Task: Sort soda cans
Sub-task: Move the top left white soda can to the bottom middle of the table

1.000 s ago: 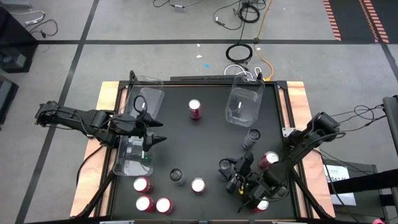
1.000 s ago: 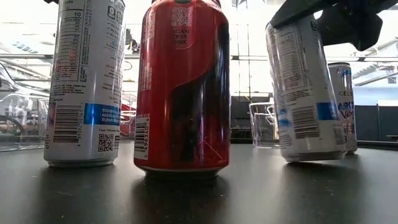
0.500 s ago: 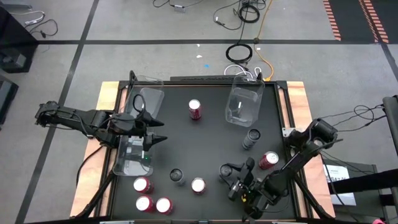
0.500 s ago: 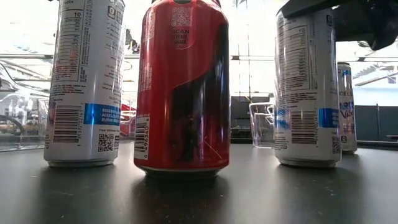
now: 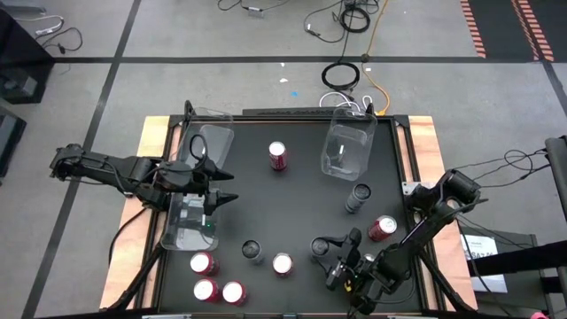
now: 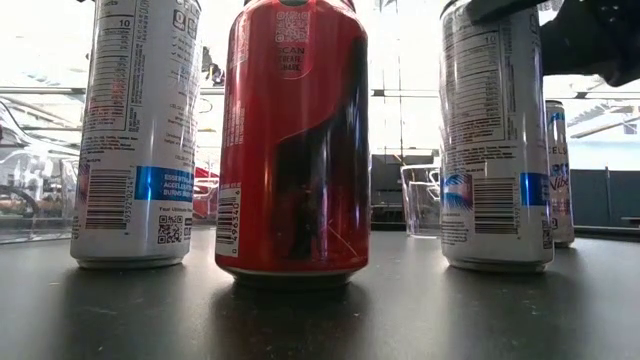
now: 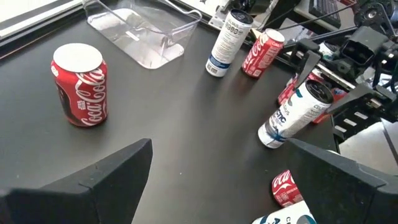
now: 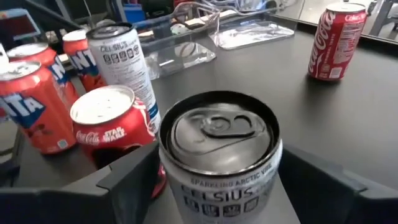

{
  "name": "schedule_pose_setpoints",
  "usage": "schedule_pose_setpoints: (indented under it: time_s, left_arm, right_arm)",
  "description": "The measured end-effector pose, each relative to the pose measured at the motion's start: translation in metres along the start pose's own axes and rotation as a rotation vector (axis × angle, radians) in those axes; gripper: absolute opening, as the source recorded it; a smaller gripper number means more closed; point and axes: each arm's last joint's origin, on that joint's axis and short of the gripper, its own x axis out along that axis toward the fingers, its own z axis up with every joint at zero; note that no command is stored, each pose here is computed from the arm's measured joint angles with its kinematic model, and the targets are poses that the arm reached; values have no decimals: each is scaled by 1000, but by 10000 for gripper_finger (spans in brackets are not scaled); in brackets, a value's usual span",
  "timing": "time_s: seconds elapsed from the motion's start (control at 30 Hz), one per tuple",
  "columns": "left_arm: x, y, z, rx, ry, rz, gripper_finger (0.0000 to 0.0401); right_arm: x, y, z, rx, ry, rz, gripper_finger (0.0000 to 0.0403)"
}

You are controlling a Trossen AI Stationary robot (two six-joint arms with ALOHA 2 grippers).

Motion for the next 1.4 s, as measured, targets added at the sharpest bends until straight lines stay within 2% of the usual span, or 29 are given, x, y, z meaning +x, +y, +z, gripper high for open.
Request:
schedule_pose_setpoints:
  time_s: [0.17,0.37,0.67,1.17,1.4]
  left_arm:
    - [0,0,0,10,0,0,373]
    - [0,0,0,105,0,1,373]
    - [0,0,0,107,-2,4,374]
    - [0,0,0,107,-3,8,374]
    - [0,0,0,115,-4,8,374]
  right_arm:
    - [0,0,0,27,-8,-4,309]
    - [0,0,0,-5,8,1,310]
    - [0,-1,0,-11,7,0,312]
    - [-2,0,1,-8,7,5,381]
    - [-15,-2,23,37,-4,44,384]
